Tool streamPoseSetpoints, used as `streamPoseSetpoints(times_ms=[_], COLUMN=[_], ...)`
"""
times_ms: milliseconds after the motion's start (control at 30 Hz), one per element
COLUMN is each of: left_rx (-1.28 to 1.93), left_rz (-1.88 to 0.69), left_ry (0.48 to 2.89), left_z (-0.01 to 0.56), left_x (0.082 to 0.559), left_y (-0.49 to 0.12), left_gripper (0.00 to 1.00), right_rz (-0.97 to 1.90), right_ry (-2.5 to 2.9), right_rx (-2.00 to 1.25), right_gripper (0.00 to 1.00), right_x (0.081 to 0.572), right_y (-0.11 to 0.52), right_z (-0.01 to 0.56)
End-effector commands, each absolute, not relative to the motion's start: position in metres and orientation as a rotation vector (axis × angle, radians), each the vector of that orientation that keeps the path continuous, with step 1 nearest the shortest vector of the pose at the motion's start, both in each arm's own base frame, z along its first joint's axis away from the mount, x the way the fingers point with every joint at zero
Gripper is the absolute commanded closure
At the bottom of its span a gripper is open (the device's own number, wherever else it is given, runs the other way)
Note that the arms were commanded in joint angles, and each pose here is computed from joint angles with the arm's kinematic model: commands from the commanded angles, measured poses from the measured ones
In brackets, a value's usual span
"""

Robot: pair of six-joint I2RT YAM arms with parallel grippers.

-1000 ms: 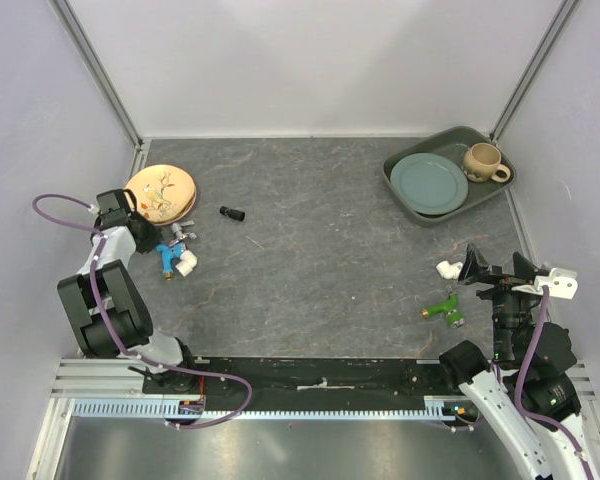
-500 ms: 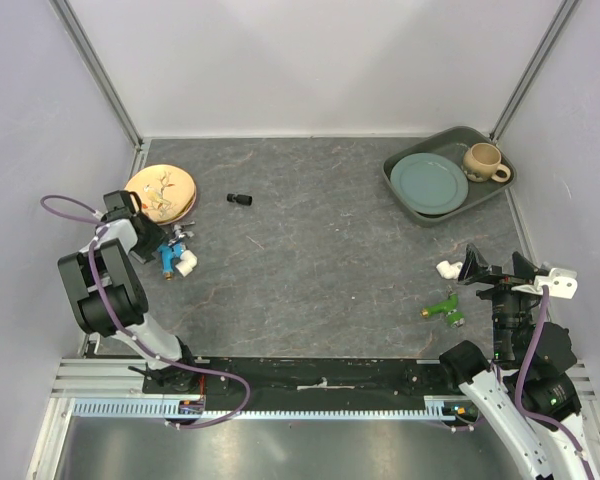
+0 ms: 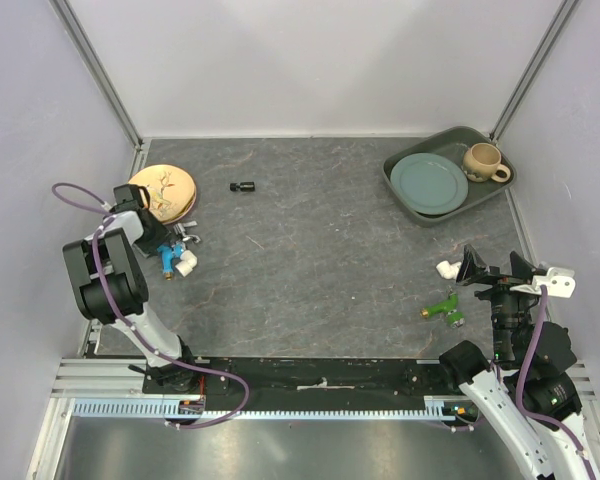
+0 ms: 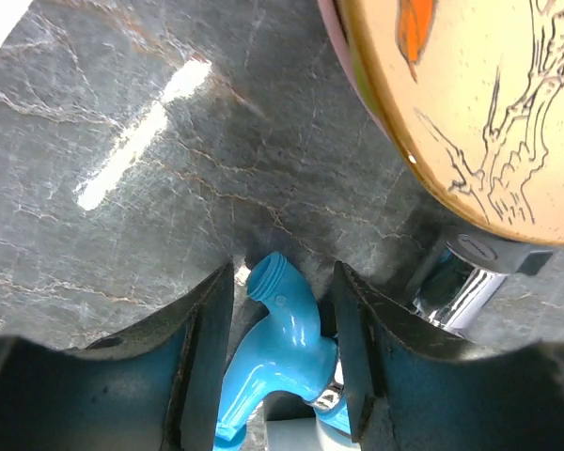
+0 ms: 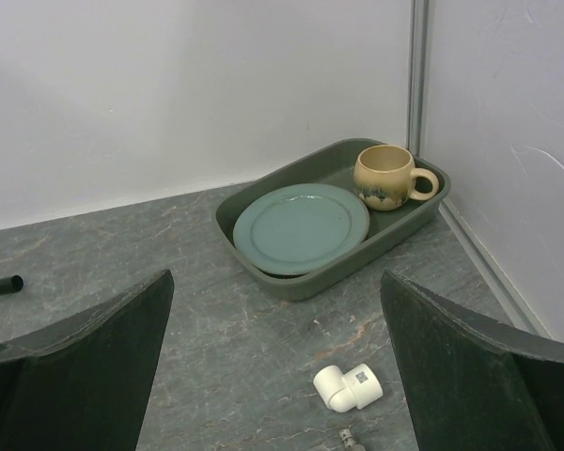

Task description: Install the water faucets

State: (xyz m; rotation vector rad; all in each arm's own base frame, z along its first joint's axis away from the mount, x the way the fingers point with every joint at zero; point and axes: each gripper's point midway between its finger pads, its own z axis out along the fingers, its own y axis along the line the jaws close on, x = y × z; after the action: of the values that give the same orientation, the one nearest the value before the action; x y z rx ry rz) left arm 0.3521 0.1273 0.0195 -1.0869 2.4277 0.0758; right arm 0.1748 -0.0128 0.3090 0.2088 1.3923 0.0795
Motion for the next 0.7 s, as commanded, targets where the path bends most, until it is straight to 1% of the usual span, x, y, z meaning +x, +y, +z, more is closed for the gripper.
streamPoseSetpoints(times_ms=[0, 100, 233, 333, 367, 433, 467, 533, 567, 600, 667], left_rx=[-0.982, -0.954, -0.921, -0.900, -0.900, -0.896, -0.892, -0.884, -0.877, -0.872, -0.856], left_rz=[0.147, 0.134, 0.110, 0.098, 0.098, 0.104, 0.110, 0.126, 0.129, 0.136, 0.150], left_ry=[2.519, 2.513, 2.531, 2.531, 2.531, 2.514, 2.510, 2.505, 2.492, 2.491, 2.470], left_z=[0.018, 0.023, 0.024, 0.027, 0.028, 0.034, 0.036, 0.040, 0.045, 0.048, 0.058], left_x=[0.344, 0.347, 0.348, 0.350, 0.350, 0.351, 0.351, 0.350, 0.351, 0.350, 0.350], left_y=[0.115, 0.106, 0.096, 0.090, 0.090, 0.092, 0.092, 0.094, 0.095, 0.096, 0.099], left_gripper=[0.47, 0.48, 0.51, 0.60, 0.67, 0.73, 0.81, 0.88, 0.96, 0.98, 0.98], right_rz=[0.106, 0.106, 0.107, 0.108, 0.105, 0.106, 0.105, 0.108, 0.109, 0.108, 0.111], right_ry=[1.362, 1.362, 1.363, 1.364, 1.363, 1.362, 1.363, 1.362, 1.362, 1.362, 1.364], right_rx=[0.219, 0.219, 0.217, 0.216, 0.216, 0.217, 0.216, 0.217, 0.215, 0.214, 0.213], right_gripper=[0.02, 0.02, 0.02, 0.02, 0.02, 0.02, 0.02, 0.02, 0.02, 0.02, 0.02], right_x=[0.169, 0.169, 0.169, 0.169, 0.169, 0.169, 0.169, 0.169, 0.169, 0.169, 0.169], right_y=[-0.015, -0.015, -0.014, -0.014, -0.014, -0.015, -0.015, -0.014, -0.014, -0.014, -0.013], right_z=[0.322, 0.321, 0.322, 0.322, 0.322, 0.322, 0.321, 0.322, 0.322, 0.322, 0.321])
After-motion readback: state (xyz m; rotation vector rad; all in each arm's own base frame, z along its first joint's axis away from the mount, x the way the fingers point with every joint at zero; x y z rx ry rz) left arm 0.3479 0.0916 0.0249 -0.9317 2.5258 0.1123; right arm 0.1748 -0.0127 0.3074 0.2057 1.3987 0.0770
